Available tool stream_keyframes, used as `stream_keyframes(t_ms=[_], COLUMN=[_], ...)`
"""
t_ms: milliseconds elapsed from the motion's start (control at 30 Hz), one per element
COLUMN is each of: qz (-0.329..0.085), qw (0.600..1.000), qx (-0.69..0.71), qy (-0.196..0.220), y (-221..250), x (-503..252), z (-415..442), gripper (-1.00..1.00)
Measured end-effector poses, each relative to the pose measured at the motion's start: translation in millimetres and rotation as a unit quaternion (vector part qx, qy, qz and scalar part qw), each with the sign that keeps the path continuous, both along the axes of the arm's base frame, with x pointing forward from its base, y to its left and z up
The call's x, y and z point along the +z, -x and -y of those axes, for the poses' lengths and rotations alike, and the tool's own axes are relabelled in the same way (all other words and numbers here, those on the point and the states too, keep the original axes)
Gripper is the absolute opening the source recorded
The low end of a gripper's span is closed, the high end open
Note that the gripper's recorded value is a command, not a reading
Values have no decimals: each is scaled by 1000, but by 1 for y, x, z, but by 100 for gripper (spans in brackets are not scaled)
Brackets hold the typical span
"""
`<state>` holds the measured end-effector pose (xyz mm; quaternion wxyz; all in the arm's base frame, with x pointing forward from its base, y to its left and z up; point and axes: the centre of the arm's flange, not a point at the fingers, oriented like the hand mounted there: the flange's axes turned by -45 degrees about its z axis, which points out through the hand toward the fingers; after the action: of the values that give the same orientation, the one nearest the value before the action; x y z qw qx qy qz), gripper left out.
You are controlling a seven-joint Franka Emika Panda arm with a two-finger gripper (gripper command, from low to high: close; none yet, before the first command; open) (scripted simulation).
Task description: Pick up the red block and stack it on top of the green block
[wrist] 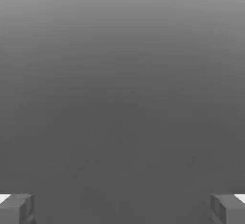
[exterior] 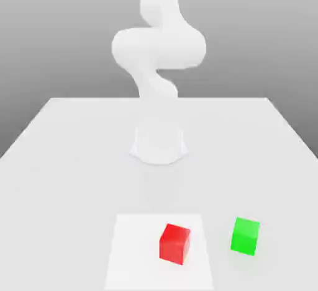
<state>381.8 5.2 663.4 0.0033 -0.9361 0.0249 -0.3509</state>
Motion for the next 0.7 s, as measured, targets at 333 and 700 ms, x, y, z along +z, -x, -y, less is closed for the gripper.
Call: stream_keyframes(t_ms=[333, 700], qz=[-165, -333], qw=[983, 930], qx=[-69, -141], qy=[-30, -59], y=[-78, -41], x=[-216, -441], z=[-13, -27], gripper=[0, 0])
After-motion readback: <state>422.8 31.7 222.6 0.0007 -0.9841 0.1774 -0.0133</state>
